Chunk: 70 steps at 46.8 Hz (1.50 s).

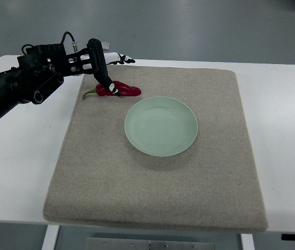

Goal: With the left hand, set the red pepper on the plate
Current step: 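Reach the left hand down over the red pepper, then close the left hand fingers around the red pepper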

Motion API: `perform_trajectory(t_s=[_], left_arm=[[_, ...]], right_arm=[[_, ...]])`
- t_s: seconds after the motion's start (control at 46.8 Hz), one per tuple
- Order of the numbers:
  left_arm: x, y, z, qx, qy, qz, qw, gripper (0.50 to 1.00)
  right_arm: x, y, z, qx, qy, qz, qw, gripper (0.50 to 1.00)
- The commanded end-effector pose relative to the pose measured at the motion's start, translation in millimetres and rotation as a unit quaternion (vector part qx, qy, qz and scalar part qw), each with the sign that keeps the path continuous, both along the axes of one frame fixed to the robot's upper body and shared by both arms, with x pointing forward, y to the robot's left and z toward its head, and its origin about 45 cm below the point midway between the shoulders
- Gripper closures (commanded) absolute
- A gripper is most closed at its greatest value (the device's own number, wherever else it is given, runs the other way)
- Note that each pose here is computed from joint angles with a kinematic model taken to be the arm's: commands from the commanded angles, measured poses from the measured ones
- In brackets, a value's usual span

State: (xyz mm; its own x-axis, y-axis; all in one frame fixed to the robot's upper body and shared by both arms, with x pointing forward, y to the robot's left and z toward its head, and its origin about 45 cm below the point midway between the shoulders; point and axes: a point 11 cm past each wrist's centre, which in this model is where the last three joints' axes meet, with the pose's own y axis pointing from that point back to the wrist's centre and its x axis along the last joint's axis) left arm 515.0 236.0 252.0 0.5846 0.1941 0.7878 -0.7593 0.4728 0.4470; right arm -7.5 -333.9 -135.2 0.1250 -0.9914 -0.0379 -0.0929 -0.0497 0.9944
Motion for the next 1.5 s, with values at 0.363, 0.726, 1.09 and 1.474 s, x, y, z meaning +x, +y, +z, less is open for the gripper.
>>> perform_trajectory(t_s=[0.363, 0.726, 1.09, 1.474], left_arm=[[-5.3, 1, -2, 0.026, 0.004, -0.030, 0.999, 0.506], [-10.1, 3, -13, 0.043, 0.024, -0.036, 0.998, 0.510], [-12.8, -2, -18, 0.042, 0.029, -0.043, 0.998, 0.544], [-14.3, -4, -21, 0.046, 0.032, -0.047, 0.997, 0.872]], right_arm=[[0.0, 0, 0, 0.000, 0.000, 0.000, 1.000, 0.572], [0.0, 0, 0, 0.000, 0.000, 0.000, 1.000, 0.572], [0.0, 0, 0, 0.000, 0.000, 0.000, 1.000, 0.572], [0.0, 0, 0, 0.000, 0.000, 0.000, 1.000, 0.572]])
